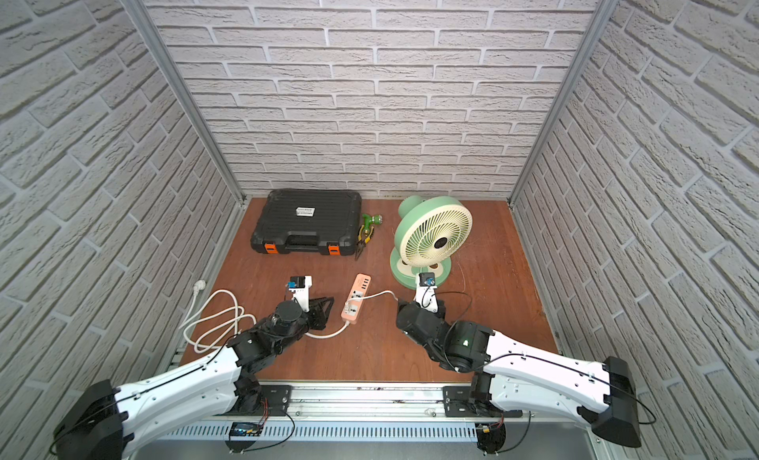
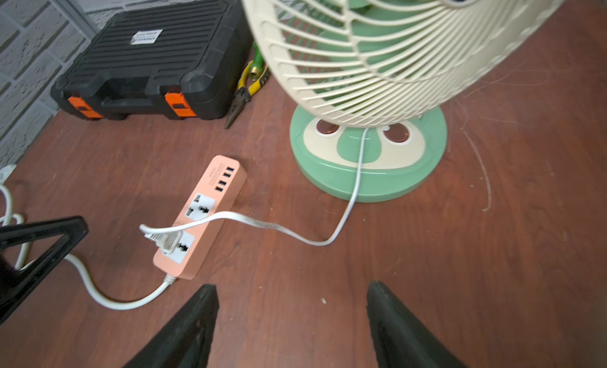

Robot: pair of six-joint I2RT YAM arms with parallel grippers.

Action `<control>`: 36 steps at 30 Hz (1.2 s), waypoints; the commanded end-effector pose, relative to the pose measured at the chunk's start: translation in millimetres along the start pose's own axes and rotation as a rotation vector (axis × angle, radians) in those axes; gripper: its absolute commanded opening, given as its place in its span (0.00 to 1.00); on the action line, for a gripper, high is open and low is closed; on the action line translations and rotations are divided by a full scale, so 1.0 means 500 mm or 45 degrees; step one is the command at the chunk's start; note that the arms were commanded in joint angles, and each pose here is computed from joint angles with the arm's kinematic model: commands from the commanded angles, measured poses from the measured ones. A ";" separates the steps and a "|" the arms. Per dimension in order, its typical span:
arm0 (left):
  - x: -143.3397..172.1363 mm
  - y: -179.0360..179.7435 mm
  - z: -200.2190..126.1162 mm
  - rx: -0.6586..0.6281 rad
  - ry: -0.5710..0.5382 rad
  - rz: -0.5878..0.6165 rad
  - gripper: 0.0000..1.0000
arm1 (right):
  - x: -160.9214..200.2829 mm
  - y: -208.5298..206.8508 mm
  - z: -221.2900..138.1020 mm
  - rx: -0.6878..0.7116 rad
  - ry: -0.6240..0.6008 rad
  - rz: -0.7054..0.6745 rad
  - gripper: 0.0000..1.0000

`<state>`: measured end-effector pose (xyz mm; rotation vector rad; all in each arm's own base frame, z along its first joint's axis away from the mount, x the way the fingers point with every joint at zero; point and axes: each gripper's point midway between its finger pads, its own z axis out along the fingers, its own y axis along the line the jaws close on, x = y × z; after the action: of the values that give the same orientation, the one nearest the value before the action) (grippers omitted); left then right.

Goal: Plug the desk fan into the power strip
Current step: Reset both arms

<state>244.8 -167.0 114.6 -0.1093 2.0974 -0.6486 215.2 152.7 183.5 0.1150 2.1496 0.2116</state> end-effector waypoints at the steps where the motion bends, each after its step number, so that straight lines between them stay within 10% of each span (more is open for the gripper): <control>1: -0.032 -0.010 -0.013 0.000 -0.038 0.025 0.47 | -0.021 -0.078 -0.004 0.158 -0.097 0.109 0.76; 9: -0.091 0.004 -0.047 -0.154 -0.083 0.083 0.76 | -0.015 -0.166 0.026 0.290 0.026 0.278 0.79; 16: -0.192 0.101 -0.125 -0.667 -0.225 0.128 0.97 | -0.038 -0.228 0.043 0.365 0.003 0.448 0.87; 23: -0.289 0.149 -0.172 -0.961 -0.386 0.140 0.98 | -0.059 -0.282 0.053 0.429 0.021 0.542 0.87; 29: -0.299 0.140 -0.137 -0.872 -0.408 0.134 0.98 | -0.045 -0.304 0.043 0.456 -0.027 0.535 0.85; 36: -0.165 0.082 0.010 -0.447 -0.114 0.098 0.98 | 0.038 -0.266 0.101 0.317 0.162 0.504 0.72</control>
<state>293.9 -68.2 165.3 -0.3381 2.0641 0.0075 238.9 15.8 121.0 0.7395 2.2299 0.0942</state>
